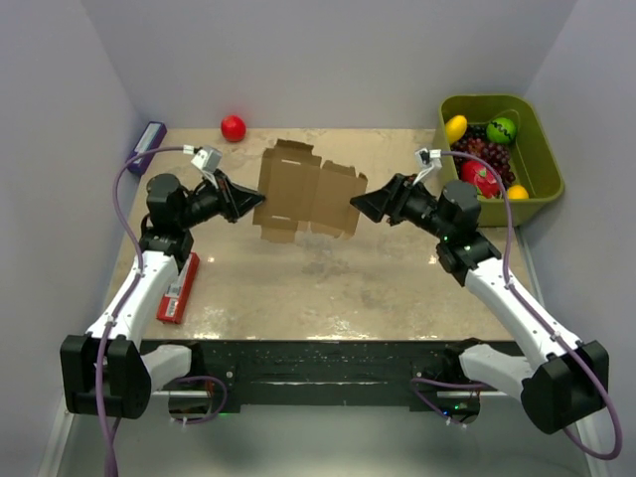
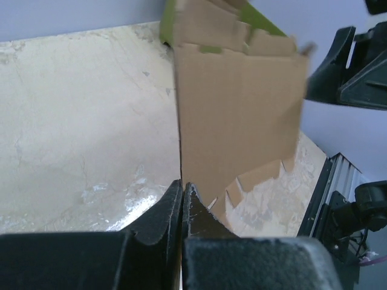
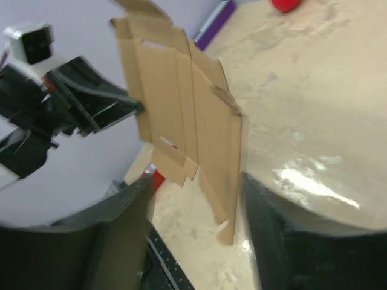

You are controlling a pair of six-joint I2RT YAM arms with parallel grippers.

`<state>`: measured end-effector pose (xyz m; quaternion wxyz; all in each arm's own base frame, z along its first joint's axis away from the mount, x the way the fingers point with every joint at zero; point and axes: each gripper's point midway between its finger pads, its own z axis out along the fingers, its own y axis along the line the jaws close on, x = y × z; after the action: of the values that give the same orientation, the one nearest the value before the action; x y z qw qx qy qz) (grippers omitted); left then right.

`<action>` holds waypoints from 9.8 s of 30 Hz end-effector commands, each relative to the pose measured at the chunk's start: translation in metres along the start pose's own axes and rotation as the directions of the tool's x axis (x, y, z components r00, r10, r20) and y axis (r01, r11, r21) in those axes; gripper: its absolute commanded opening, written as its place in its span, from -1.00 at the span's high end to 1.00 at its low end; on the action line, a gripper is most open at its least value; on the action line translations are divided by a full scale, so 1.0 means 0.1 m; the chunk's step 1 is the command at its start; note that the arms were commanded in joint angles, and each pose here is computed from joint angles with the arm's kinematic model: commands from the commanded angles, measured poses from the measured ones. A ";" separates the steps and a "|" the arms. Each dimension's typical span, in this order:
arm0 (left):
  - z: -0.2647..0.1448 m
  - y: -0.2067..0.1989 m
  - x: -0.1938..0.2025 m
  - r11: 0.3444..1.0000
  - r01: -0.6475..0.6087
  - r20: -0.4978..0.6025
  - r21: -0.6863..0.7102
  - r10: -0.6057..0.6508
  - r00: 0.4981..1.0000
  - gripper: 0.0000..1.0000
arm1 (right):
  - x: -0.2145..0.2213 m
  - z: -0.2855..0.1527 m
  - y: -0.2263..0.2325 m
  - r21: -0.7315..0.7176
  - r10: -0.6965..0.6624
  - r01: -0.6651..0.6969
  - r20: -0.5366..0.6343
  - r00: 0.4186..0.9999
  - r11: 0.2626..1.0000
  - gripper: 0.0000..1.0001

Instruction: Fold the paper box

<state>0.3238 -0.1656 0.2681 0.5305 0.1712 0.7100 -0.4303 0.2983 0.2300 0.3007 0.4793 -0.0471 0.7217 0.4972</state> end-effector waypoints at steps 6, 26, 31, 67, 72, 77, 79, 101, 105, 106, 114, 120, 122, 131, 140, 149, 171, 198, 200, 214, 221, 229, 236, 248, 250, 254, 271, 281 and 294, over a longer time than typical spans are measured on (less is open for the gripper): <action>0.11 -0.22 0.32 0.983 -0.070 -0.220 0.172 0.108 0.970 1.00 | -0.51 -0.38 0.05 0.198 -0.438 0.436 -0.035 0.898 0.878 -0.84; 0.09 -0.57 0.60 0.943 -0.083 -0.314 0.322 0.189 0.930 1.00 | 0.09 0.23 0.27 0.071 -0.667 0.718 -0.316 0.675 0.692 -0.40; 0.08 -0.63 0.63 0.936 -0.078 -0.322 0.344 0.195 0.926 1.00 | 0.10 0.32 0.21 0.087 -0.677 0.743 -0.350 0.647 0.664 -0.39; -0.26 0.35 0.42 0.963 -0.086 -0.129 -0.254 0.054 0.990 -0.99 | 0.21 0.20 -0.20 0.160 -0.519 0.534 -0.130 0.845 0.830 1.00; -0.20 0.22 0.47 0.985 -0.058 -0.137 -0.163 0.035 0.990 -0.99 | 0.12 0.11 -0.13 0.111 -0.508 0.515 -0.089 0.857 0.850 1.00; -0.14 0.24 0.50 0.990 -0.037 -0.146 -0.139 0.017 0.989 -0.98 | 0.12 0.10 0.00 0.054 -0.500 0.503 -0.060 0.864 0.862 1.00; -0.11 0.27 0.51 0.990 -0.028 -0.151 -0.141 0.007 0.988 -0.96 | 0.15 0.10 0.07 0.014 -0.495 0.496 -0.054 0.867 0.868 1.00; -0.01 0.04 0.55 0.999 -0.011 -0.144 -0.039 0.005 0.990 0.84 | 0.15 0.11 0.09 0.006 -0.496 0.497 -0.054 0.867 0.868 1.00; 0.02 0.03 0.55 0.999 0.010 -0.137 -0.043 -0.016 0.990 1.00 | 0.21 0.16 0.04 0.017 -0.484 0.486 -0.067 0.873 0.874 1.00; 0.02 0.03 0.55 0.999 0.011 -0.136 -0.044 -0.017 0.991 1.00 | 0.23 0.17 0.02 0.024 -0.483 0.485 -0.071 0.873 0.874 1.00; -0.01 0.20 0.60 0.986 -0.054 -0.159 -0.158 0.029 0.987 1.00 | 0.14 0.20 -0.20 0.185 -0.424 0.426 -0.050 0.904 0.886 0.85; -0.03 0.36 0.79 0.943 -0.109 -0.225 -0.316 0.037 0.974 1.00 | 0.00 0.03 -0.44 0.440 -0.200 0.179 0.000 0.980 0.880 -0.36; -0.03 0.39 0.85 0.935 -0.103 -0.238 -0.341 0.020 0.971 1.00 | 0.04 0.03 -0.37 0.424 -0.109 0.088 0.026 0.994 0.901 -0.54; 0.09 0.25 1.05 0.938 -0.149 -0.297 -0.313 0.052 0.954 1.00 | 0.42 0.34 -0.14 0.195 0.342 -0.351 0.081 0.936 0.916 -0.62; 0.12 0.11 1.09 0.943 -0.181 -0.304 -0.281 0.092 0.948 1.00 | 0.71 0.68 -0.18 0.194 0.538 -0.539 0.067 0.841 0.819 -0.59; 0.14 -0.01 1.09 0.945 -0.215 -0.304 -0.245 0.136 0.943 1.00 | 0.91 0.79 -0.45 0.225 0.673 -0.682 0.131 0.728 0.695 -0.57; 0.15 -0.14 1.13 0.935 -0.276 -0.328 -0.221 0.196 0.924 1.00 | 0.78 0.78 -0.52 0.222 0.689 -0.724 0.222 0.690 0.653 -0.43; 0.19 -0.25 1.16 0.958 -0.228 -0.315 -0.176 0.165 0.935 1.00 | 1.26 0.59 -0.74 0.318 0.684 -0.692 0.155 0.713 0.649 0.69; 0.19 -0.25 1.17 0.960 -0.225 -0.317 -0.169 0.164 0.934 1.00 | 1.29 0.58 -0.75 0.324 0.682 -0.687 0.151 0.716 0.650 0.70; 0.23 -0.45 1.21 0.977 -0.210 -0.313 -0.049 0.184 0.932 1.00 | 1.30 0.57 -0.95 0.397 0.573 -0.588 0.169 0.802 0.705 0.77; 0.24 -0.50 1.22 0.980 -0.198 -0.309 -0.020 0.182 0.933 1.00 | 1.43 0.58 -1.05 0.425 0.572 -0.576 0.152 0.806 0.698 0.78; 0.24 -0.54 1.23 0.981 -0.192 -0.308 0.004 0.184 0.933 1.00 | 1.50 0.68 -1.10 0.430 0.565 -0.558 0.125 0.816 0.710 0.82; 0.24 -0.42 1.24 0.978 -0.203 -0.322 -0.055 0.175 0.931 1.00 | 1.45 0.66 -1.04 0.426 0.520 -0.510 0.103 0.848 0.747 0.75; 0.25 -0.32 1.34 0.980 -0.171 -0.367 -0.100 0.124 0.922 1.00 | 1.21 0.33 -0.63 0.392 0.151 -0.158 0.049 0.987 0.906 -0.28; 0.25 -0.32 1.33 0.981 -0.166 -0.365 -0.098 0.119 0.923 1.00 | 1.35 0.33 -0.50 0.386 0.117 -0.110 0.004 0.993 0.916 -0.29; 0.25 -0.31 1.33 0.985 -0.147 -0.361 -0.095 0.103 0.927 1.00 | 1.55 0.42 -0.30 0.386 0.034 -0.011 -0.054 0.998 0.923 -0.28; 0.24 -0.32 1.32 0.993 -0.092 -0.357 -0.075 0.060 0.932 1.00 | 2.19 0.72 -0.22 0.524 -0.146 0.228 -0.193 0.970 0.821 -0.19; 0.24 -0.32 1.31 0.993 -0.092 -0.357 -0.073 0.060 0.932 1.00 | 2.26 0.77 -0.33 0.584 -0.167 0.267 -0.220 0.961 0.767 0.06; 0.24 -0.31 1.32 0.992 -0.102 -0.362 -0.069 0.070 0.930 1.00 | 2.23 0.60 -0.39 0.595 -0.151 0.246 -0.205 0.967 0.765 0.50</action>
<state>0.2576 -0.2241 0.1390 0.3919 0.2488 0.8248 -0.3229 0.2336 0.3572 0.0961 0.4437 -0.0235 0.8774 0.1811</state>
